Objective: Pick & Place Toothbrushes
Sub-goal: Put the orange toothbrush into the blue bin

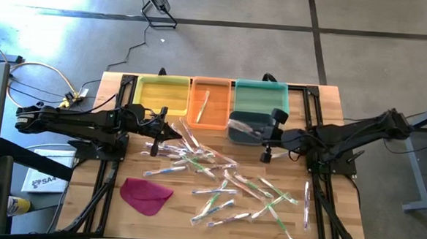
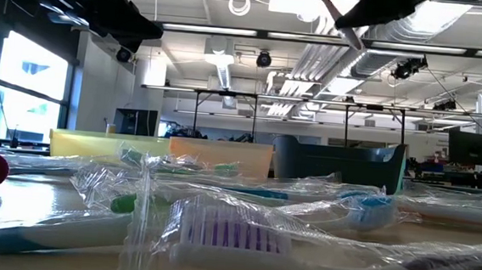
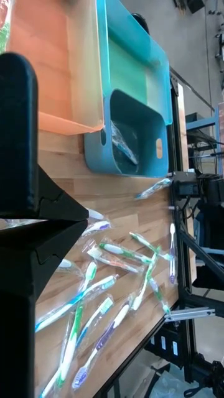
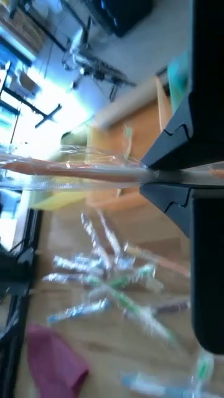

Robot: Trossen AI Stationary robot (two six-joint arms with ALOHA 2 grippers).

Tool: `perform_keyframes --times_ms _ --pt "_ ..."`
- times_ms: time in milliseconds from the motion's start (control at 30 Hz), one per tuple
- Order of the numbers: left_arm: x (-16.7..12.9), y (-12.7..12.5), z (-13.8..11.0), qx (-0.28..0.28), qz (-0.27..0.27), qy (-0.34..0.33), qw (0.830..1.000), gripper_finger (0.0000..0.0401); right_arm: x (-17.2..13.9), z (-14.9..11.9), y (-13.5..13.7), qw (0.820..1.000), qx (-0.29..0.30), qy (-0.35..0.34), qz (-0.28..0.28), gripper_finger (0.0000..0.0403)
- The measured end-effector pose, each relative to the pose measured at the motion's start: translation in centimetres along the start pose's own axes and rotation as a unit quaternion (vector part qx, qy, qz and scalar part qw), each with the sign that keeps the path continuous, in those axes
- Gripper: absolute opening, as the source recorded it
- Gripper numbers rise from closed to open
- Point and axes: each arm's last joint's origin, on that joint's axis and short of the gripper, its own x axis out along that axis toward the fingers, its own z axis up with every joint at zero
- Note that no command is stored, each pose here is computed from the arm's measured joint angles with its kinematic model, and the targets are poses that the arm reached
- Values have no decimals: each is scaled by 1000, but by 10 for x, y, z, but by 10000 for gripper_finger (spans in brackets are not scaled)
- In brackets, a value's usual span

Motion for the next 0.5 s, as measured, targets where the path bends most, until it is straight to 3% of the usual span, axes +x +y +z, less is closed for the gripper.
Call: perform_keyframes --times_ms 500 --pt "0 0 0 0 -2 0 1000 0 16 12 -53 998 26 15 -62 19"
